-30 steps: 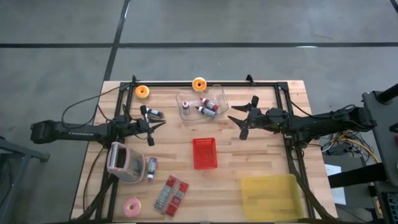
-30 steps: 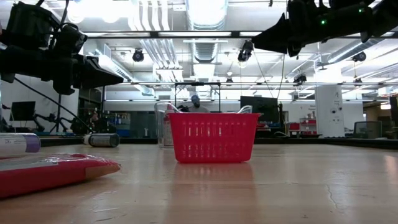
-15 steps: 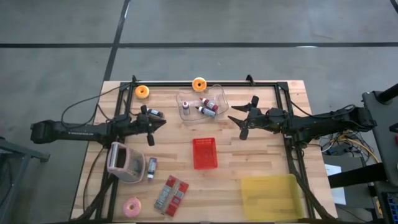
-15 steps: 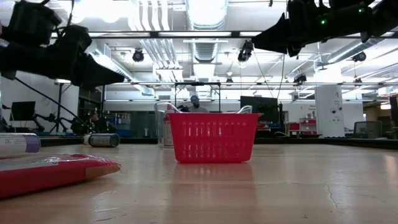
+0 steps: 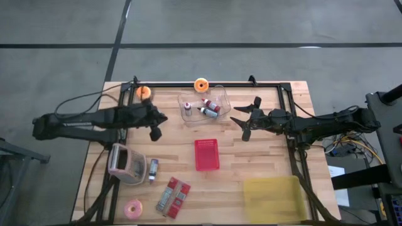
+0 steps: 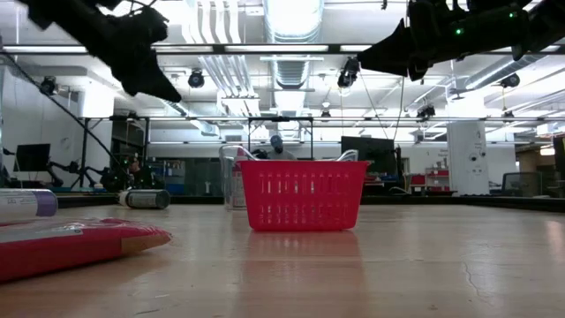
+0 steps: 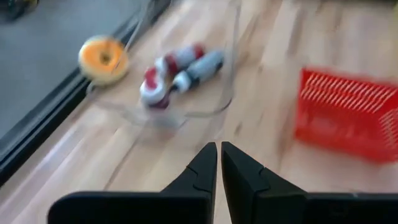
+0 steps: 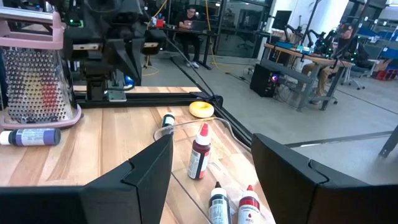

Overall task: Pick & Place Food Item
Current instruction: Put the black food coloring bottle into the transparent bin

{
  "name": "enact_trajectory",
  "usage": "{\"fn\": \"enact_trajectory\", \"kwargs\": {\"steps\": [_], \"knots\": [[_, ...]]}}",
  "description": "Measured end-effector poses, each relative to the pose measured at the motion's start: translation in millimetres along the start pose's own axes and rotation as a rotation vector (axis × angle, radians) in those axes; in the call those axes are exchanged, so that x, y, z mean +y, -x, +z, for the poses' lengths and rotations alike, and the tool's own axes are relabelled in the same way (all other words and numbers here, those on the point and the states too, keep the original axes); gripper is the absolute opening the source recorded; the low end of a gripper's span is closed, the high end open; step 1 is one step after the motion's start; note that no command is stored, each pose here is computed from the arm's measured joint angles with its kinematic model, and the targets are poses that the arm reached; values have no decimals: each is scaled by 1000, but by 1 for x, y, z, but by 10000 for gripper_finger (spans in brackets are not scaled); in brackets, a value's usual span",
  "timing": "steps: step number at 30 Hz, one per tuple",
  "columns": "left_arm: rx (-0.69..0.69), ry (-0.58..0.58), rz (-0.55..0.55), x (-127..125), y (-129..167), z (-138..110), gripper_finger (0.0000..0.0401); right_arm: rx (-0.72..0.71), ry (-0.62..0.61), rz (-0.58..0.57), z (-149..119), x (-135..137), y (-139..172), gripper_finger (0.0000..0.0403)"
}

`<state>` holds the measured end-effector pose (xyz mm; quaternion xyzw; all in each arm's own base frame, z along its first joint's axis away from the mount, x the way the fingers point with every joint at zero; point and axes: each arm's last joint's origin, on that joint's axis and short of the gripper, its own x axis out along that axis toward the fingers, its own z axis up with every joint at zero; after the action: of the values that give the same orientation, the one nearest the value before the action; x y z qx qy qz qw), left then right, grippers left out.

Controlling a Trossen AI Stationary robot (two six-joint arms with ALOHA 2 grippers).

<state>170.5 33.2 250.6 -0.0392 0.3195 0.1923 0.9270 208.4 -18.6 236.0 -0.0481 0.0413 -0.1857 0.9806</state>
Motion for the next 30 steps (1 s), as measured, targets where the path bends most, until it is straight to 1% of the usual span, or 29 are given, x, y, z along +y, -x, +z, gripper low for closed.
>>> {"fn": "enact_trajectory", "kwargs": {"steps": [2, 3, 5, 6, 8, 10, 13, 15, 16, 18, 19, 20, 23, 24, 27, 30], "knots": [[97, 0, 44, 0, -2, 12, 28, 0, -1, 0, 0, 0, 0, 215], [135, 24, 69, 0, -4, 19, 28, 0, 1, 0, 0, 0, 0, 215], [210, 114, 135, 3, -9, 31, 28, 0, -1, 0, 0, 0, 0, 215], [269, 138, 166, 5, -12, 34, 28, 0, -2, 0, 0, 0, 0, 215], [389, 145, 215, 11, -20, 38, 28, 0, 1, 0, 0, 0, 0, 215], [484, 181, 246, 17, -29, 41, 28, 0, -2, 0, 0, 0, 0, 215], [579, 258, 239, 27, -44, 38, 28, 0, 1, 0, 0, 0, 0, 215], [615, 313, 239, 34, -52, 35, 28, 0, -2, 0, 0, 0, 0, 215], [631, 317, 231, 37, -55, 34, 28, 0, -1, 0, 0, 0, 0, 215], [660, 277, 199, 44, -59, 32, 28, 0, 1, 0, 0, 0, 0, 215], [665, 280, 198, 47, -60, 31, 28, 0, -1, 0, 0, 0, 0, 215], [660, 311, 211, 51, -61, 31, 28, 0, -2, 0, 0, 0, 0, 215], [639, 460, 240, 60, -61, 31, 29, 0, 1, 0, 0, 0, 0, 215], [638, 478, 237, 62, -61, 31, 33, 0, -1, 0, 0, 0, 0, 215], [636, 494, 221, 65, -61, 31, 58, 0, 1, 0, 0, 0, 0, 215], [630, 507, 202, 66, -62, 32, 103, -1, -2, 0, 0, 0, 0, 215]]}}
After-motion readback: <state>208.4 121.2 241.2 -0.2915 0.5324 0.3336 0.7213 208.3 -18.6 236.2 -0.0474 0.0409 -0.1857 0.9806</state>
